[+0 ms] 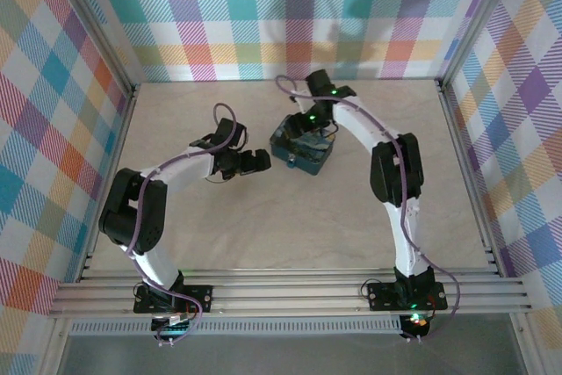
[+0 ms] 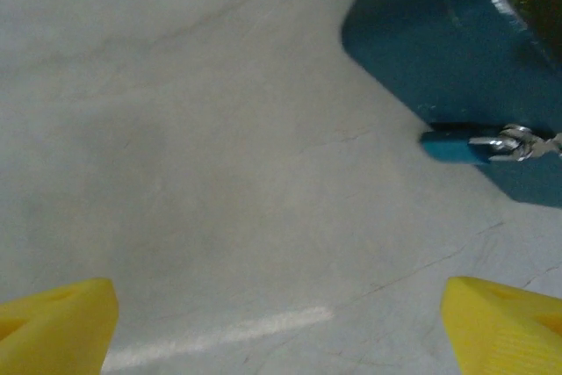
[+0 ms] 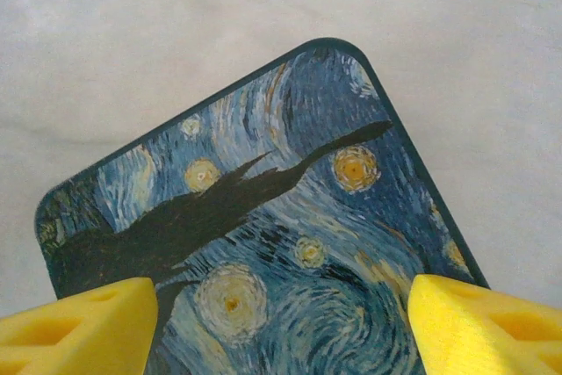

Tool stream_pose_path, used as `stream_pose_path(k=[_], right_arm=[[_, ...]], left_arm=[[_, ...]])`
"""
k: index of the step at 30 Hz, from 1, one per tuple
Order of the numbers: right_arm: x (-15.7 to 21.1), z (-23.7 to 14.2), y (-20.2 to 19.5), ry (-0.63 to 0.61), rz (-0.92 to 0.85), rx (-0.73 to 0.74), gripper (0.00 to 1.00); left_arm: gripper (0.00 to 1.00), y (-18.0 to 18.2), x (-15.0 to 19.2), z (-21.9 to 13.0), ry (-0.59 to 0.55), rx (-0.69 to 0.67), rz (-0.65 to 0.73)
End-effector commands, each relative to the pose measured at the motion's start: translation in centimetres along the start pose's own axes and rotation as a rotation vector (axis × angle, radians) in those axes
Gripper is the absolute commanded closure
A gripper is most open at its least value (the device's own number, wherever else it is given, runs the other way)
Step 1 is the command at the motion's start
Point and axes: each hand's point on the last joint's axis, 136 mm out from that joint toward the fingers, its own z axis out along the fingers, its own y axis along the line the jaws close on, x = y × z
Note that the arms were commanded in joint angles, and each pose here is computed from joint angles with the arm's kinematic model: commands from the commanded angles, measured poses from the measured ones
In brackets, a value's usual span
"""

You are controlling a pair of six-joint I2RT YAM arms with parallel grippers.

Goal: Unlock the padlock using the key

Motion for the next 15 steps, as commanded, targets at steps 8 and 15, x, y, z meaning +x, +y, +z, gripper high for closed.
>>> stream_pose_path(k=[8, 15], right_arm=[[-2.2, -4.5, 5.0, -0.014, 0.044, 0.044, 0.17], [0.5, -7.1, 3.8, -0.119, 0.483, -0.027, 0.16]], left_arm=[[0.04, 2.9, -1.2, -4.5, -0.109, 0.082, -0.202], [0.06, 0.4, -3.5, -6.9, -0.025, 0.105, -0.087]])
